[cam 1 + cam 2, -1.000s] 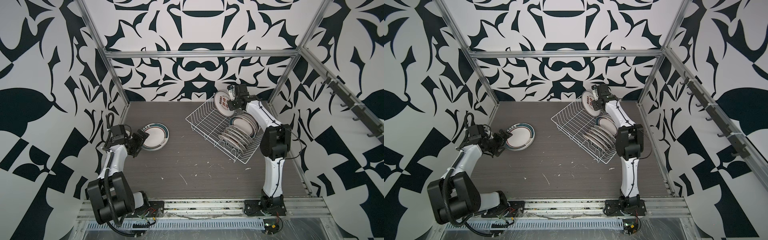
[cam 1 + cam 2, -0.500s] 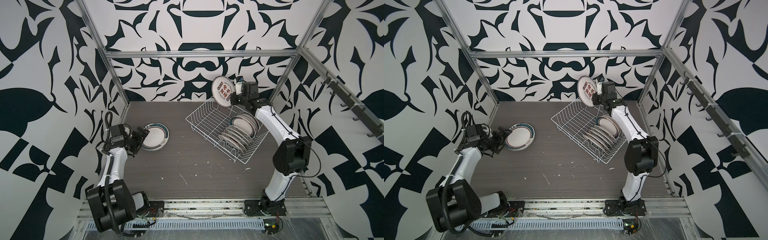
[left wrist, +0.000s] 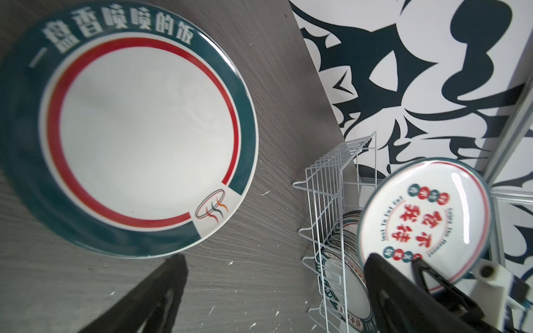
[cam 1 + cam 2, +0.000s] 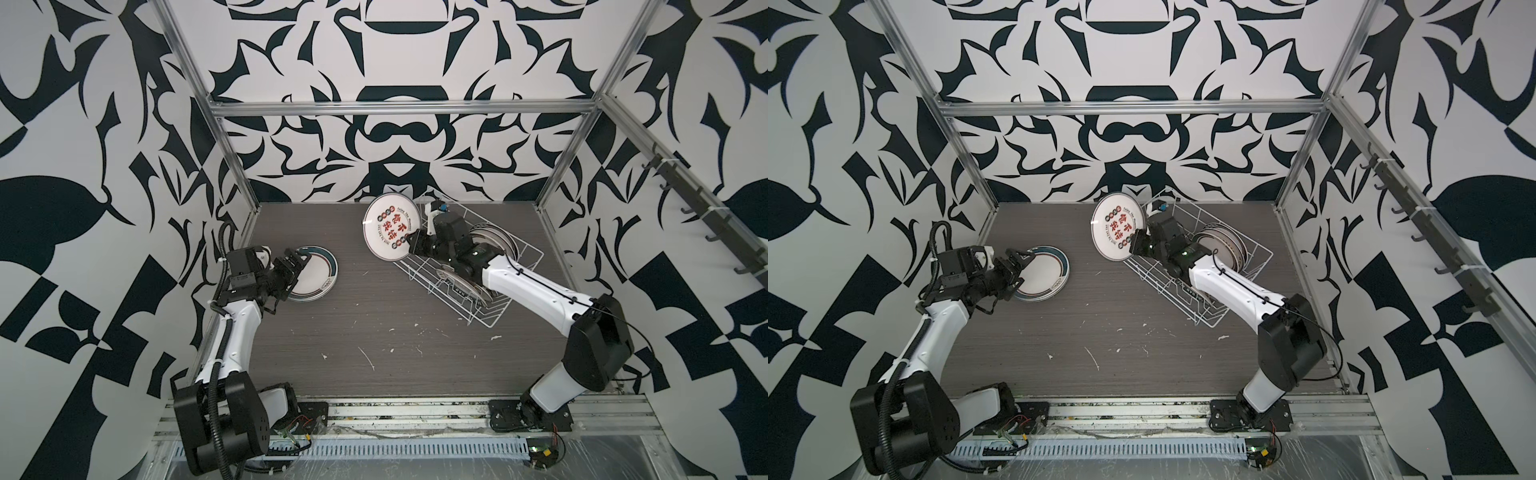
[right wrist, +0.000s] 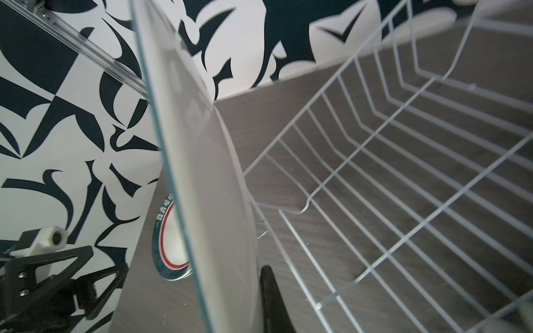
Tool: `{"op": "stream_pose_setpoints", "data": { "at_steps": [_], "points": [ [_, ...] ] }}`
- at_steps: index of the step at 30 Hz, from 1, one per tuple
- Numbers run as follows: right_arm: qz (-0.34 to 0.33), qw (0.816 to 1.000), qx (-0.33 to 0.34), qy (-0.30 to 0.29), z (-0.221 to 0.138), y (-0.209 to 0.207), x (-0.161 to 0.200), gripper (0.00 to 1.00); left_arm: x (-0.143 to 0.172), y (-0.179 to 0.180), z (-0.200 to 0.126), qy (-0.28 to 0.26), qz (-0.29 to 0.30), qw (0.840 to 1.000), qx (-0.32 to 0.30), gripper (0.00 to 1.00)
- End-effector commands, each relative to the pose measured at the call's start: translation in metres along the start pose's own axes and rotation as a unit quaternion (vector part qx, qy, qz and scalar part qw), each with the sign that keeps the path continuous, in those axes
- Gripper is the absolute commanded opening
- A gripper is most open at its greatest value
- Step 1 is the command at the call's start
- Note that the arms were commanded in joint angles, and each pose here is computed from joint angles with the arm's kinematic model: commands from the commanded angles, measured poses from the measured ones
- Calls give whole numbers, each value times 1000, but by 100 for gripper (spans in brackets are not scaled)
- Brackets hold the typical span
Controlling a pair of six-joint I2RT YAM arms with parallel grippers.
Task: Unload the plates from the dish rack
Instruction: Pick up the plate from the dish rack, then place the plate among the plates.
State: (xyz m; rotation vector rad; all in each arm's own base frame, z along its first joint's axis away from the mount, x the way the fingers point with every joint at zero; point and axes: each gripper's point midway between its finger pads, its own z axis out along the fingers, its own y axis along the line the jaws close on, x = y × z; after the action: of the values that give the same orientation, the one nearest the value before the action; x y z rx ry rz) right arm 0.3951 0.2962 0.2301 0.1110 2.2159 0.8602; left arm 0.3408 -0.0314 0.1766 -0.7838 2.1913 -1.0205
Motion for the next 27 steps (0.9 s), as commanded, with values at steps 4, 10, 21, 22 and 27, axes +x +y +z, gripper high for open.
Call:
{"op": "stream_pose_setpoints", "data": {
  "at_steps": [4,10,21,22,27],
  "points": [
    [164,980,-110,10,1,47,3,0,10,-19,7,13,5,998,55,100],
    [200,965,-150,75,10,78,30,0,15,-18,17,27,1,998,64,96],
    [221,940,-217,145,37,127,63,0,19,-19,27,45,-6,995,90,86],
    [221,938,-219,149,39,129,65,0,20,-18,28,48,-9,995,90,81],
    [224,931,-234,166,49,138,74,0,22,-18,30,53,-6,994,96,59]
  ]
}}
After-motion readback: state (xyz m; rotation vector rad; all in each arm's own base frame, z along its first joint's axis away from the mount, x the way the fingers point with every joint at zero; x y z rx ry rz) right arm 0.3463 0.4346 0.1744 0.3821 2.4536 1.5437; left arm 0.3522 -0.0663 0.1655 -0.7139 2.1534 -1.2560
